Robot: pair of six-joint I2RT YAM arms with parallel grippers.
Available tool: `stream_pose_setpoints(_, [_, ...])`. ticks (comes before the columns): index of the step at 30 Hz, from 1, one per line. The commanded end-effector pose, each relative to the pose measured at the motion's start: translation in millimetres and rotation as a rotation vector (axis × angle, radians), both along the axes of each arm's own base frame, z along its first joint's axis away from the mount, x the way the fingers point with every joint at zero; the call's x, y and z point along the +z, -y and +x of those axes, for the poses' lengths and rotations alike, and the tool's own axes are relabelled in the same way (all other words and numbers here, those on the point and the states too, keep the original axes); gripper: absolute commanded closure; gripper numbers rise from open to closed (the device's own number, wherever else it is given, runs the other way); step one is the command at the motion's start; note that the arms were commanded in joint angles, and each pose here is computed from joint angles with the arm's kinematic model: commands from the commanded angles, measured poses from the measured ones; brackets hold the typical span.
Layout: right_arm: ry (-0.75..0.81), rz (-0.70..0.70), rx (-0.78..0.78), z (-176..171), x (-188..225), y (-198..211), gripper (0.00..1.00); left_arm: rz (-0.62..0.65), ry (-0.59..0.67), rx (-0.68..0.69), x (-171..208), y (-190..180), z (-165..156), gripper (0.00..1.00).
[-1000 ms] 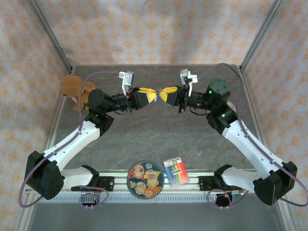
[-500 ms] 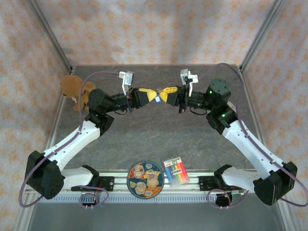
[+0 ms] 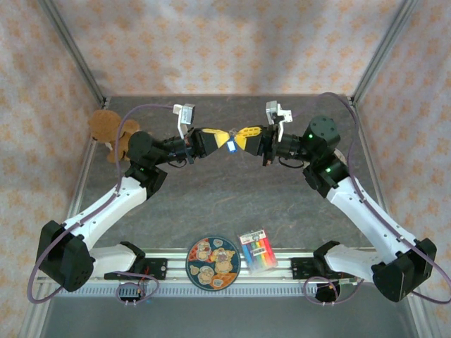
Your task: Remove the keys from the keyring
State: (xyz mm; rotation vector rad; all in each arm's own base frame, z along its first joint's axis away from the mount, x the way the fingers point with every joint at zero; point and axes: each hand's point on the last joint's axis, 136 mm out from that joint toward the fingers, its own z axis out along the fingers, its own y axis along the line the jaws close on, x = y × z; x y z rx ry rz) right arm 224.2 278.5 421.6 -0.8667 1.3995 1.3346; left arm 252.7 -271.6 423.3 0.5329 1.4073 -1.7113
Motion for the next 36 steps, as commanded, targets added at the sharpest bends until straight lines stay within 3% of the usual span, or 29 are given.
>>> stream_pose_setpoints(1, [0.044, 0.029, -0.008, -6.3, 9.7, 5.9, 1.00, -0.058, 0.069, 0.031, 16.7, -8.7, -3.7, 1.00])
stream_pose_setpoints(16, [0.056, 0.047, -0.007, -8.2, 14.8, 7.1, 1.00, -0.009, 0.070, 0.055, 5.4, -7.3, -3.8, 1.00])
stream_pose_setpoints(36, [0.066, 0.063, 0.001, -13.0, 19.8, 9.0, 1.00, -0.036, 0.061, 0.081, 3.0, -9.9, -0.9, 1.00])
